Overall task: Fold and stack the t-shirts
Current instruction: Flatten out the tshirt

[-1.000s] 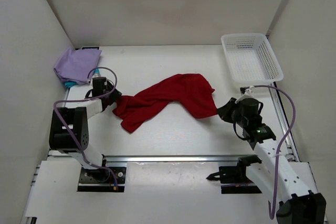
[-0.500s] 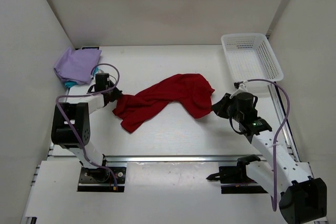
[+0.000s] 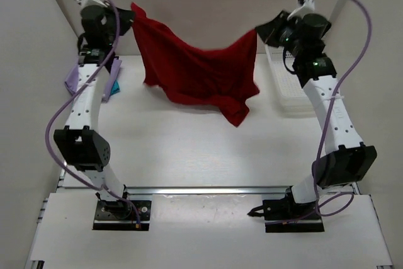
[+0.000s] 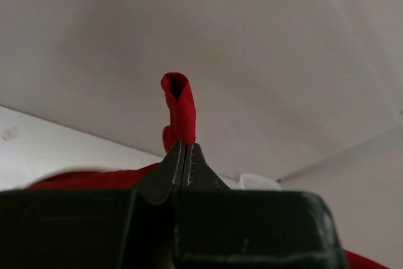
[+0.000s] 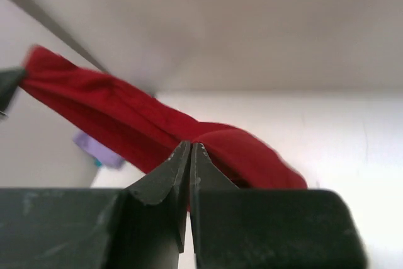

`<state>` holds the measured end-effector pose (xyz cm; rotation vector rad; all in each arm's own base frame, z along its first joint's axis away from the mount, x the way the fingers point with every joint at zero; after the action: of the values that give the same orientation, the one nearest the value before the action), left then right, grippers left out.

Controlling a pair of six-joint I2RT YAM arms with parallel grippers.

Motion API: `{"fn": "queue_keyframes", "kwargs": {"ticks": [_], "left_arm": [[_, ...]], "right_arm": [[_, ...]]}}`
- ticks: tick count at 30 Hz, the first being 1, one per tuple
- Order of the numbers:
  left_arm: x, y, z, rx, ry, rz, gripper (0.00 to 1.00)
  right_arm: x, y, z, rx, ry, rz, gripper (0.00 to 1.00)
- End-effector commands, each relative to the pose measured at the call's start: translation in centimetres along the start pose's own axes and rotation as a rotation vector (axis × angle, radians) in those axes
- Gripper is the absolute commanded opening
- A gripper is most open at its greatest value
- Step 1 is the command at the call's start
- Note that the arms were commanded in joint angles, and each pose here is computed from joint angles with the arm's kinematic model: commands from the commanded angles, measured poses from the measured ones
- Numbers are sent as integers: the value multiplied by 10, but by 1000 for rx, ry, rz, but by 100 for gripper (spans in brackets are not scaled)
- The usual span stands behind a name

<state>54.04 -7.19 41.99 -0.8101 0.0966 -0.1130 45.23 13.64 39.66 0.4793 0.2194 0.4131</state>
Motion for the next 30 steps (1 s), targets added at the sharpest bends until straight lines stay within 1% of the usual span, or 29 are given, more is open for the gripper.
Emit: {"fn": "queue_keyframes", "kwargs": {"ticks": [1,2,3,4,5,6,7,8,9,10,11,12,13,14,15,16,18,19,20,21,24,25,27,28,29,30], "left_arm": [[-43,-1,67,-42,-103,-16,0],[-59,4,76,-38,-143,-12,0],[-76,9,75,-40,-165,-11,0],[-97,5,84,-34,-200,-30,0],[-95,38,65,-48,-183,28,0],[-106,60,54,-50,-190,65,0],[-110,68,45,-59,-184,75,4],[-117,94,24,-72,-146,122,6],[-124,119,5,-87,-127,164,12],[-128,136,-9,-102,-112,201,20],[-136,160,-33,-116,-87,239,25],[-147,191,-59,-142,-49,302,36],[-159,214,-85,-158,-5,346,44],[-172,239,-101,-182,16,396,46],[-181,250,-108,-194,17,424,47],[-192,265,-120,-205,27,460,48],[-205,280,-137,-221,34,510,48],[-210,285,-145,-216,40,532,46],[-212,285,-150,-206,49,541,44],[-215,287,-158,-184,69,552,41],[-220,293,-175,-164,115,576,38],[-221,299,-181,-164,122,584,39],[-222,311,-190,-180,143,620,44],[-220,310,-192,-198,146,614,45],[-217,316,-195,-220,141,616,51],[-214,313,-198,-255,145,590,56]], "right_arm": [[-38,62,75,-150,-148,123,0],[-41,64,72,-158,-146,121,0],[-52,70,74,-168,-161,134,0],[-50,67,56,-159,-129,152,0],[-57,61,38,-147,-111,150,0],[-72,67,37,-161,-140,163,0],[-67,47,-1,-135,-66,127,1],[-81,49,-5,-136,-87,122,0],[-89,39,-40,-107,-36,112,0],[-89,17,-82,-55,42,73,0],[-100,2,-117,-31,86,58,0],[-114,4,-129,-15,83,78,0],[-127,-9,-163,1,132,59,0],[-139,-22,-202,19,202,30,0],[-147,-37,-235,46,274,-9,0],[-156,-37,-246,55,280,-7,0],[-171,-51,-291,128,358,-46,0],[-173,-49,-293,138,351,-35,0],[-175,-54,-306,164,386,-59,0],[-178,-57,-311,161,391,-81,0],[-182,-70,-317,168,392,-139,1],[-181,-69,-313,169,377,-124,0],[-183,-74,-315,182,377,-130,0],[-181,-73,-312,177,369,-121,0],[-181,-75,-313,175,370,-125,0],[-180,-72,-313,171,372,-109,0]]}}
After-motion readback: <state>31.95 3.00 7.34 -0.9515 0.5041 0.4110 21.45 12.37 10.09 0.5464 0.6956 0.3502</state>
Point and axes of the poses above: each gripper's point midway between its finger pads, its own x axis out along the fingers, its own y axis along the line the jaws close on, z = x × y, the point moved 1 cm from there along -x, back along the fingers, and after that the axes turned 3 degrees about -x, right-handed, at the moved point
